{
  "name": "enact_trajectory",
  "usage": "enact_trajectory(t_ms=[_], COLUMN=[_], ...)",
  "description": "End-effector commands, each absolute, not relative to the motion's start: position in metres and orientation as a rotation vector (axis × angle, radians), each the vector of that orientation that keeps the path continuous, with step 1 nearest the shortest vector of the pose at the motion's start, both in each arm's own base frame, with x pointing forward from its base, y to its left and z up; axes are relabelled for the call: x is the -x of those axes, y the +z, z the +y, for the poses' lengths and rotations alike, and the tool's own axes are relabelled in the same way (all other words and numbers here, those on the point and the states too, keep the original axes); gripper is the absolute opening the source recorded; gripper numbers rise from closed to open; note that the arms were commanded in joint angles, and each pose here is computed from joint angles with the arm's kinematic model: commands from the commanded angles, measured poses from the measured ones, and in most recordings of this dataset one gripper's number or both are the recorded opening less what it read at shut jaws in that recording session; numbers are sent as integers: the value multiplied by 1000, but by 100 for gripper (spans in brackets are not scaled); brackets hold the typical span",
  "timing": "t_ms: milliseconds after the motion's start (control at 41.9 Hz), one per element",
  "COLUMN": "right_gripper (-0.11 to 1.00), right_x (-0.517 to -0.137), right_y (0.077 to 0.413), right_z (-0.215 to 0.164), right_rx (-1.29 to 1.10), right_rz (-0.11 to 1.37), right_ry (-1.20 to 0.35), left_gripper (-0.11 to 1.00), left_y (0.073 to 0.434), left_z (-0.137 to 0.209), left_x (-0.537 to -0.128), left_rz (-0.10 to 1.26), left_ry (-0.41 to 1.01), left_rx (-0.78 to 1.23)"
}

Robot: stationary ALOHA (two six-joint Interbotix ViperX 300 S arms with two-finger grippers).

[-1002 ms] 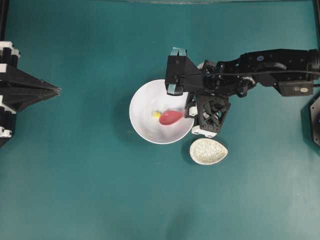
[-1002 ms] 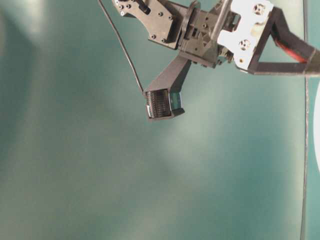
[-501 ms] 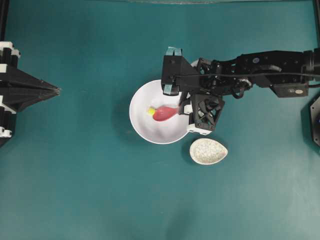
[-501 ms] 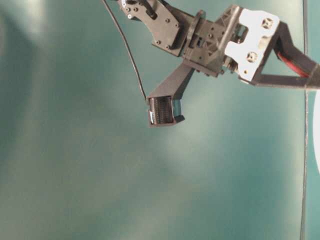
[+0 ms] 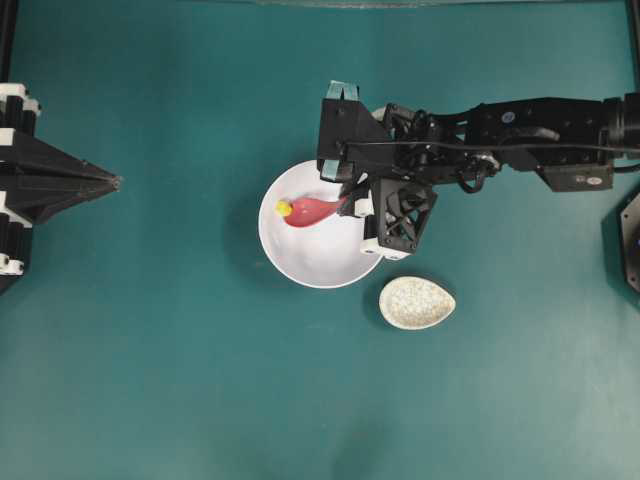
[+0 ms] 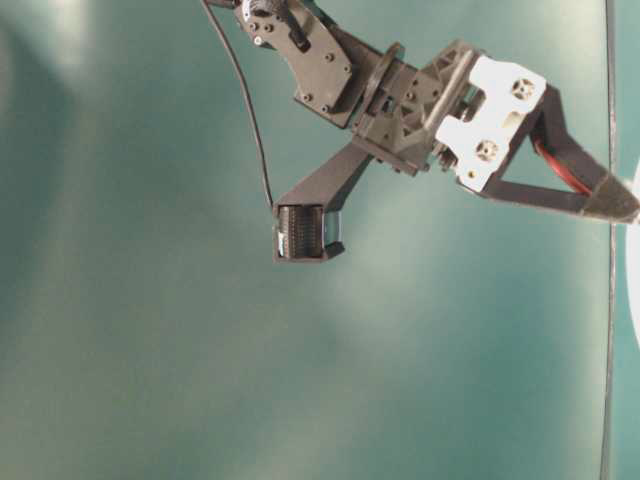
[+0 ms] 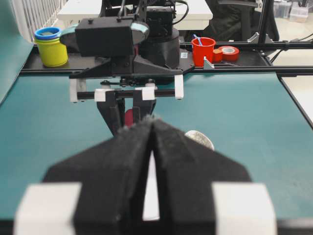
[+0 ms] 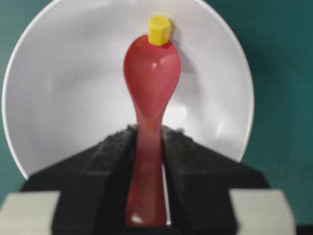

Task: Scoop the yellow hexagonal prism block from the bowl with a spoon using the right arm.
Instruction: 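Lift the spoon with the yellow block up and out of the bowl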

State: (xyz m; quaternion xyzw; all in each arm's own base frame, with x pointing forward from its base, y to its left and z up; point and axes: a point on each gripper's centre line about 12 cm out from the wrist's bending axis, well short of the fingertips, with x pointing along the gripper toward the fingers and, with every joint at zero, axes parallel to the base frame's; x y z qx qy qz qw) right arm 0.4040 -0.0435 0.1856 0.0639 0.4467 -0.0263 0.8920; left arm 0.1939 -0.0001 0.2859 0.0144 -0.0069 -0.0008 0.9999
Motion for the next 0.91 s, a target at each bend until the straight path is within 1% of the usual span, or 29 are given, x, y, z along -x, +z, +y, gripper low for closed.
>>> enact_trajectory(t_ms=[0,310,573,716,883], right_gripper=[22,21,21,22,21], right_x=[-409,-410,-406,-403,-395], right_y=[200,209,226,241,260], right_z=[-46,-46,-45,-44,-44], right_rx=[-127,-125,-121,-113,-90], right_rz=[880,855,816,757,634], right_ry=[-59,-59,-57,-61,-75], left_gripper=[0,0,0,0,0], left_y=[294,294,294,294,294], left_z=[0,0,0,0,0], left_x=[-197,-197,-197,-197,-197], left_rz=[-32,-32,-32,-32,-32], left_ry=[0,1,1,0,0], left_rx=[-29,-30,-29,-29,-29])
